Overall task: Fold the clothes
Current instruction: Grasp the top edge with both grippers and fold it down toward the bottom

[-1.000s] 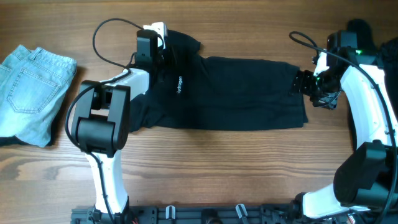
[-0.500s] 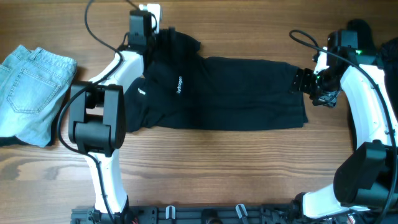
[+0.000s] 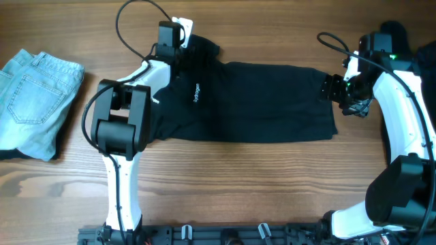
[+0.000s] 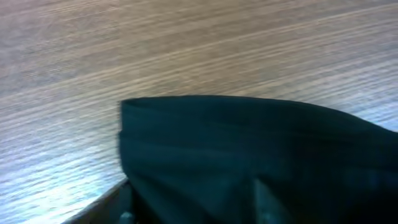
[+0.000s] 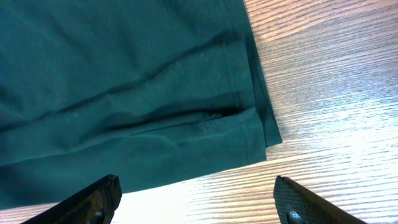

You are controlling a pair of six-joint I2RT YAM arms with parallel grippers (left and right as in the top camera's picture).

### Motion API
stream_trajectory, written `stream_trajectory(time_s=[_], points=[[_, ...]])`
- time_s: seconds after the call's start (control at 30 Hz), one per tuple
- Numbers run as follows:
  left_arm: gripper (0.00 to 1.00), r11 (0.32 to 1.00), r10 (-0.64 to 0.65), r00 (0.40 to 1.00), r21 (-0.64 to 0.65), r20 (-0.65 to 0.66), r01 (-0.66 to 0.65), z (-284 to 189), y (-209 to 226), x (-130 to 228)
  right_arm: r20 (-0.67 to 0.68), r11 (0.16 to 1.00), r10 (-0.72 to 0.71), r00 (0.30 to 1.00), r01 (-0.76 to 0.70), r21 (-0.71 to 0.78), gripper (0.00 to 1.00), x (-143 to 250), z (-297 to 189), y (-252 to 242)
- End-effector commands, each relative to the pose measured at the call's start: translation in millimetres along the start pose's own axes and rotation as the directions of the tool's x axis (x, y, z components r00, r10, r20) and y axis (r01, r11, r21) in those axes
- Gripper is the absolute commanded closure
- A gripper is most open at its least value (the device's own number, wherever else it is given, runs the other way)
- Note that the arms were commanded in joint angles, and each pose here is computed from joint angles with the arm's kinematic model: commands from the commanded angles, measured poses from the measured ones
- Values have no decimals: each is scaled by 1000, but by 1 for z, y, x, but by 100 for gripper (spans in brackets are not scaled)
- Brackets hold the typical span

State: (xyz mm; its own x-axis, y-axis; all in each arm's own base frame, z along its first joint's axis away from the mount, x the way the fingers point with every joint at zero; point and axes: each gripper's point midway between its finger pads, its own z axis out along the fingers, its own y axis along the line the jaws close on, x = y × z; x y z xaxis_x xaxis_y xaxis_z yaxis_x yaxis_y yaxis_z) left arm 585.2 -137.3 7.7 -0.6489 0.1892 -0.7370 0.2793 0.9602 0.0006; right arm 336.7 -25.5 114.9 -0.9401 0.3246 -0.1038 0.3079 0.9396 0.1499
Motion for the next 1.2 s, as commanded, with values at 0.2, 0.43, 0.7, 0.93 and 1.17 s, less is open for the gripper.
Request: stream_trajectory(time_s=[0.2, 0.43, 0.7, 0.93, 1.17], points=[[96, 995, -101, 995, 9, 13, 101, -45, -4, -35, 125, 999, -21, 992, 24, -29, 21, -34, 0, 6], [96, 982, -187, 964, -17, -188, 187, -87, -7, -6, 259, 996, -57, 964, 71, -47, 20, -107, 61, 16], [96, 963, -260, 904, -18, -340, 270, -97, -18, 30, 322, 994, -13, 947, 48, -102, 27, -146, 138, 21], [96, 955, -261, 909, 52, -325, 293, -108, -29, 16, 328, 994, -3, 945, 39, -103, 96, -157, 125, 18], [96, 953, -263, 895, 50, -362, 300, -183, -33, 2, 309, 996, -1, 951, -25, 82, 96, -152, 43, -8]])
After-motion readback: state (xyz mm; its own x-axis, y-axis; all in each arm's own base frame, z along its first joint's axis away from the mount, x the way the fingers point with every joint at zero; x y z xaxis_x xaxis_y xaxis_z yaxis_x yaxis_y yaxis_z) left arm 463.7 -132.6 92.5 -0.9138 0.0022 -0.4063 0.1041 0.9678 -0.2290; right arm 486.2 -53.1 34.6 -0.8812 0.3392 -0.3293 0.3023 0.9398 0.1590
